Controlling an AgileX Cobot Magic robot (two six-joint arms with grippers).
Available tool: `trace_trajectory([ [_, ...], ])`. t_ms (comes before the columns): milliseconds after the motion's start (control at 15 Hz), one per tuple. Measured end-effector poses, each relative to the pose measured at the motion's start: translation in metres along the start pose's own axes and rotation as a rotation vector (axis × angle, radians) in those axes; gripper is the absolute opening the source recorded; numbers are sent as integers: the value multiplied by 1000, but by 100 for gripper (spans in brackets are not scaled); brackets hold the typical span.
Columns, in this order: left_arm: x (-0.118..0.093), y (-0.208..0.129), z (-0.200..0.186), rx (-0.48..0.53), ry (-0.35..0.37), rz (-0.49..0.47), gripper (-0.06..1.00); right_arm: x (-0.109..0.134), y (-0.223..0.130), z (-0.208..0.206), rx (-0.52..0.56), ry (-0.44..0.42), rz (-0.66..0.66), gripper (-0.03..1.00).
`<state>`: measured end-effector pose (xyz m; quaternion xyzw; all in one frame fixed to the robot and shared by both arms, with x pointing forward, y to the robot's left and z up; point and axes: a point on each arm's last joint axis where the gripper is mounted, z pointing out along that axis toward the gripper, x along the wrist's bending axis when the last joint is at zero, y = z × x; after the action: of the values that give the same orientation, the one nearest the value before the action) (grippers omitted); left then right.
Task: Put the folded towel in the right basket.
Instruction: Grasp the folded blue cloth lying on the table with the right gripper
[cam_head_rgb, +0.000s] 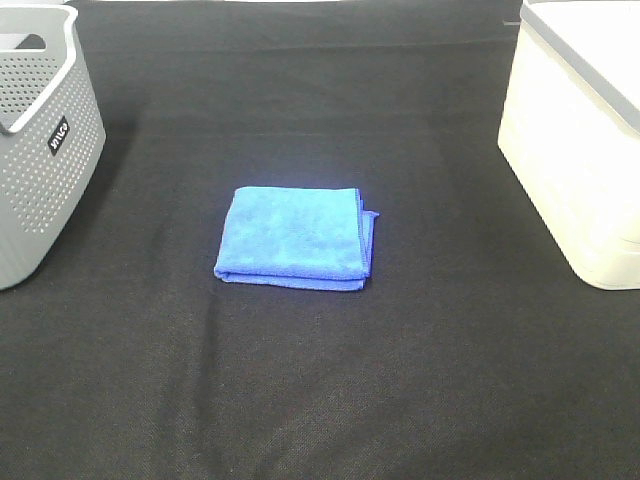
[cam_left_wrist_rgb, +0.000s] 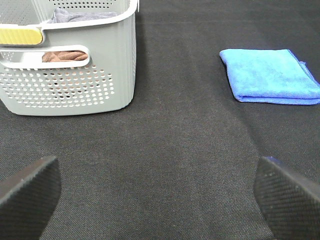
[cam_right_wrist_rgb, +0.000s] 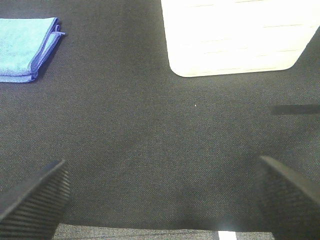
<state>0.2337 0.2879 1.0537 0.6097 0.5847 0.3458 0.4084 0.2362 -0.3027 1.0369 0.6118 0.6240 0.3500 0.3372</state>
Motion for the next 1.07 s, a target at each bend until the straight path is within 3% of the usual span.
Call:
trace_trajectory([
  [1067,0,0,0,0,0,0,97,-2,1,1,5,-23,-12,96],
])
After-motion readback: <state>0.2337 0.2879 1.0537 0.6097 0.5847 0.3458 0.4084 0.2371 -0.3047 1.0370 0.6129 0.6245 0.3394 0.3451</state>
